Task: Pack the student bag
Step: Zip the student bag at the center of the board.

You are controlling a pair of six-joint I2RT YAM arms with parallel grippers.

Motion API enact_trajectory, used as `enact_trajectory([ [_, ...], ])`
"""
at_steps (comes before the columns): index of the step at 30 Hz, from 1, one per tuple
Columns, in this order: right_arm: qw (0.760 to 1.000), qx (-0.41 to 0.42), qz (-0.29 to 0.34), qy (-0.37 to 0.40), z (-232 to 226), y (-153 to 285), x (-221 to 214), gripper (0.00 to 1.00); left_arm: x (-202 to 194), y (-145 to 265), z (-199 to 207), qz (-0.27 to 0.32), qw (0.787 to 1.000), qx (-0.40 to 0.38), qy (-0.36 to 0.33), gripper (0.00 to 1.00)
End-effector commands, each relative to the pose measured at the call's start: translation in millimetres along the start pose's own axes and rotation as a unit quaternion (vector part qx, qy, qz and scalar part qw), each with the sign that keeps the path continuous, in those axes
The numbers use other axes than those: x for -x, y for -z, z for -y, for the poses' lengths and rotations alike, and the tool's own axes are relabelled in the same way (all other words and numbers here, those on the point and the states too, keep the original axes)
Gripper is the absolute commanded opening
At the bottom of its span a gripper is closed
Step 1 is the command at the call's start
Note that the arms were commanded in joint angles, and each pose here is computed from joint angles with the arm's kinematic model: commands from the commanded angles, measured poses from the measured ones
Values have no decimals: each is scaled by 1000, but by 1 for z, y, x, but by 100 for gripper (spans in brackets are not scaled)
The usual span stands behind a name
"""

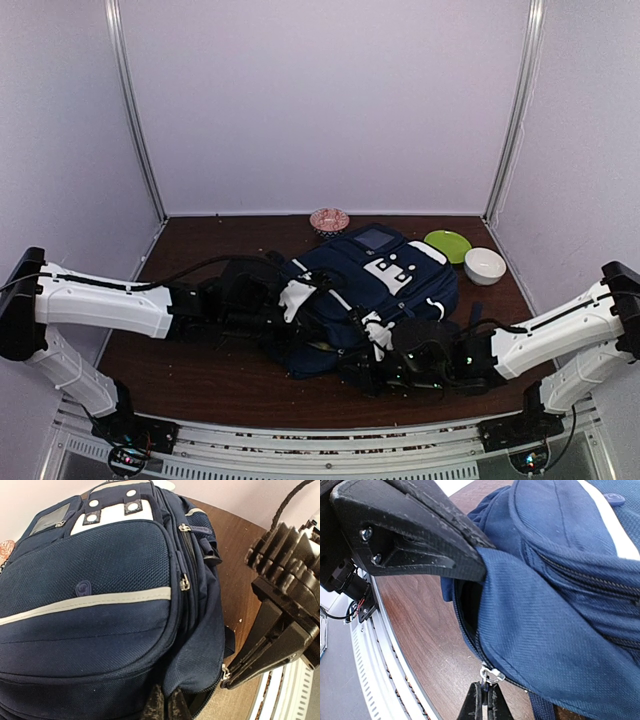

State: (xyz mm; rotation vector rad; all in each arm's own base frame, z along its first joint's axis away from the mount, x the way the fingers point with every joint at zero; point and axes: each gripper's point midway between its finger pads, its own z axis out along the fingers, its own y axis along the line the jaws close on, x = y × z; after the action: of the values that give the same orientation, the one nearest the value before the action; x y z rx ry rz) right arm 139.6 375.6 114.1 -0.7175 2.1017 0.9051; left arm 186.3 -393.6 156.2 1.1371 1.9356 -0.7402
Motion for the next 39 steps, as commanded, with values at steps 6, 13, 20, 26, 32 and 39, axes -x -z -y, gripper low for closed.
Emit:
enact_trajectory([
  [6, 998, 53, 13, 3, -36, -1, 13, 0, 49, 16, 8, 93, 995, -11, 17, 0],
  [13, 999, 47, 15, 1, -33, 2, 11, 0, 45, 18, 6, 90, 996, -2, 20, 0],
  [20, 999, 42, 9, 3, -30, 2, 7, 0, 44, 22, 9, 90, 996, -8, 18, 30],
  [26, 999, 42, 2, 5, -30, 1, 4, 0, 41, 26, 12, 87, 996, 2, 16, 52],
  [32, 998, 66, -8, 10, -41, 3, 5, 8, 32, 43, 5, 108, 993, 31, 44, 62],
  [39, 992, 121, -27, 21, -71, 12, 16, 34, 16, 63, -12, 127, 986, 76, 74, 66],
])
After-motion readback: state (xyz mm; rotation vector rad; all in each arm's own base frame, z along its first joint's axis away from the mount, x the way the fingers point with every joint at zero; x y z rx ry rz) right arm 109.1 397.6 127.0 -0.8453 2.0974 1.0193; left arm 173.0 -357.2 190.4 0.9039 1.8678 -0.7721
